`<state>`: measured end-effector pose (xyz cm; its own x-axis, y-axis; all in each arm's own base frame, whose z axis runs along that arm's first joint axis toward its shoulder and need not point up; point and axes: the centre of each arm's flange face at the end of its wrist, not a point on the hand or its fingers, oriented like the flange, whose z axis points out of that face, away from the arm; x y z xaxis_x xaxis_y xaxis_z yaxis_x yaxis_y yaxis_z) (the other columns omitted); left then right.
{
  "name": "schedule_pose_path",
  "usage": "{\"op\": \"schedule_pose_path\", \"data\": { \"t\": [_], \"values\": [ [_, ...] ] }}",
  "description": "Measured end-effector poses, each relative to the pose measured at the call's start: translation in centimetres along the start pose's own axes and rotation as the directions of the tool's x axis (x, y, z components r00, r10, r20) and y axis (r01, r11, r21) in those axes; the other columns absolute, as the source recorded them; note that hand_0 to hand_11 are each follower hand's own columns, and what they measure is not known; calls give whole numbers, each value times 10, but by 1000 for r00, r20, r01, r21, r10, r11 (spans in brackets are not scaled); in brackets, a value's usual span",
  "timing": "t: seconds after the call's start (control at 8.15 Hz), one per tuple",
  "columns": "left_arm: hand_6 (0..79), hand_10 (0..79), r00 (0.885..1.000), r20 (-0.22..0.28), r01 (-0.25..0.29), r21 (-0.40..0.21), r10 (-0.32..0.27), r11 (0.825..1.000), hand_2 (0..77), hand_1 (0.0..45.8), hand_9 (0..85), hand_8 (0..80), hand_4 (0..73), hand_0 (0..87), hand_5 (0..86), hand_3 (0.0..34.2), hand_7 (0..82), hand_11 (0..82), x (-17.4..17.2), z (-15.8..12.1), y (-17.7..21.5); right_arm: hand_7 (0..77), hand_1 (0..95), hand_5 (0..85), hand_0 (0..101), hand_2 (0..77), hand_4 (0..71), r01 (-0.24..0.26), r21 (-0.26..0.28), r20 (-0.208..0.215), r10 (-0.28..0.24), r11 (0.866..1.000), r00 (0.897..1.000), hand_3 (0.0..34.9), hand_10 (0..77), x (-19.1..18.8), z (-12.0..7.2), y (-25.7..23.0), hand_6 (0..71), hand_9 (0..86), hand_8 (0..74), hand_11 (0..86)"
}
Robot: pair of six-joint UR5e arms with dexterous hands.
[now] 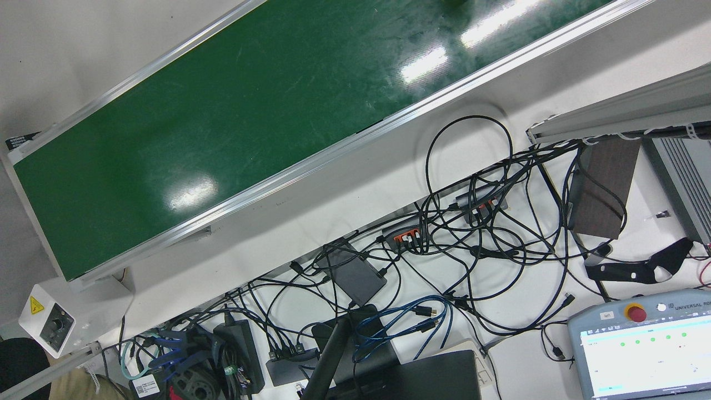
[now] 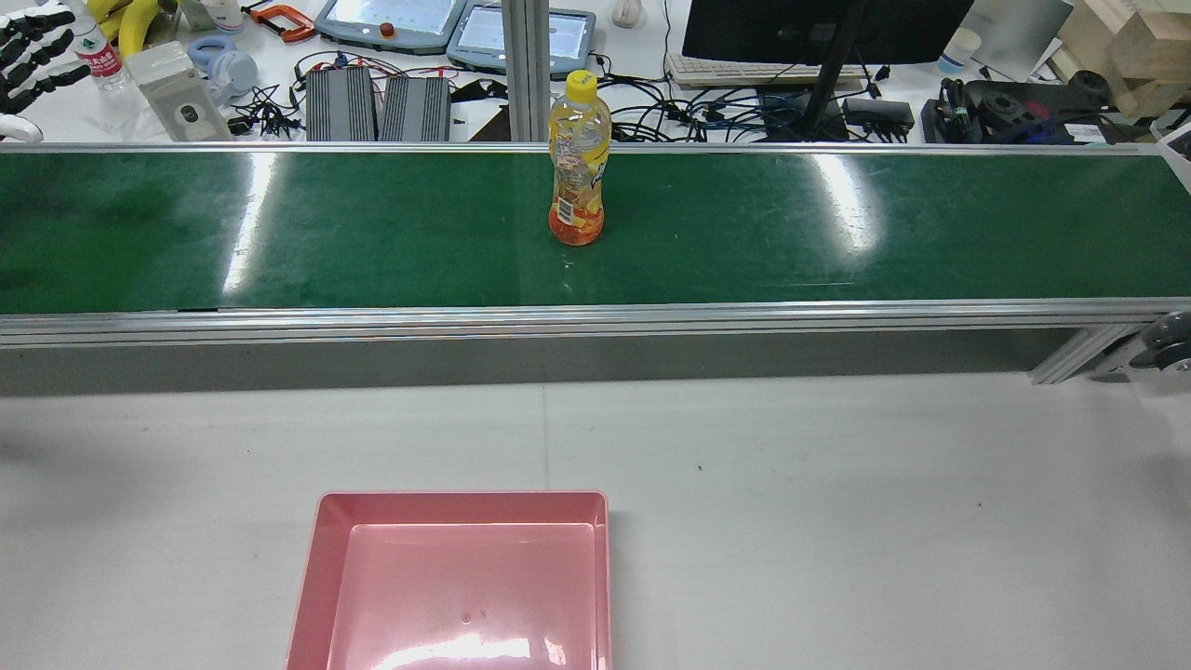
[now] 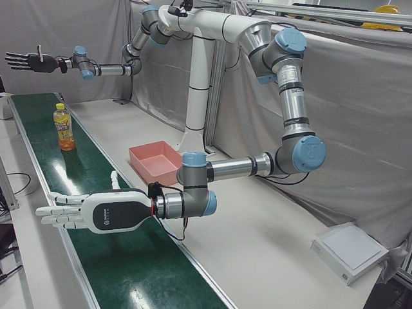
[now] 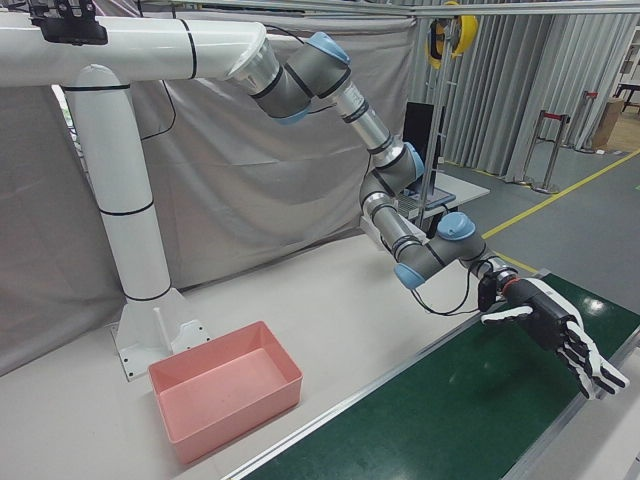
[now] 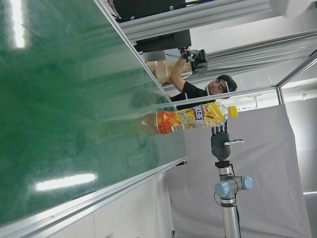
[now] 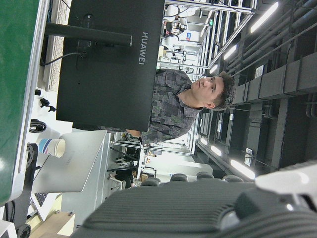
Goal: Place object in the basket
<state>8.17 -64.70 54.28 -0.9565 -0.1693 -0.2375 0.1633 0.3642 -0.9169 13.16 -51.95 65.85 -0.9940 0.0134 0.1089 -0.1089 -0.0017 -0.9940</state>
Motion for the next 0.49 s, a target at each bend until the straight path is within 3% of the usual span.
{"op": "schedule_pose_path", "data": {
  "t": [0.49],
  "values": [
    [5,76,1000,4,-3,-40,3,999,5,136,44,33,104,588,202,2,44,142,-4,26,27,5,0,0,1,5,0,0,0,0,0,1000,1000,3,0,0,0,0,0,0,0,0]
  ]
}}
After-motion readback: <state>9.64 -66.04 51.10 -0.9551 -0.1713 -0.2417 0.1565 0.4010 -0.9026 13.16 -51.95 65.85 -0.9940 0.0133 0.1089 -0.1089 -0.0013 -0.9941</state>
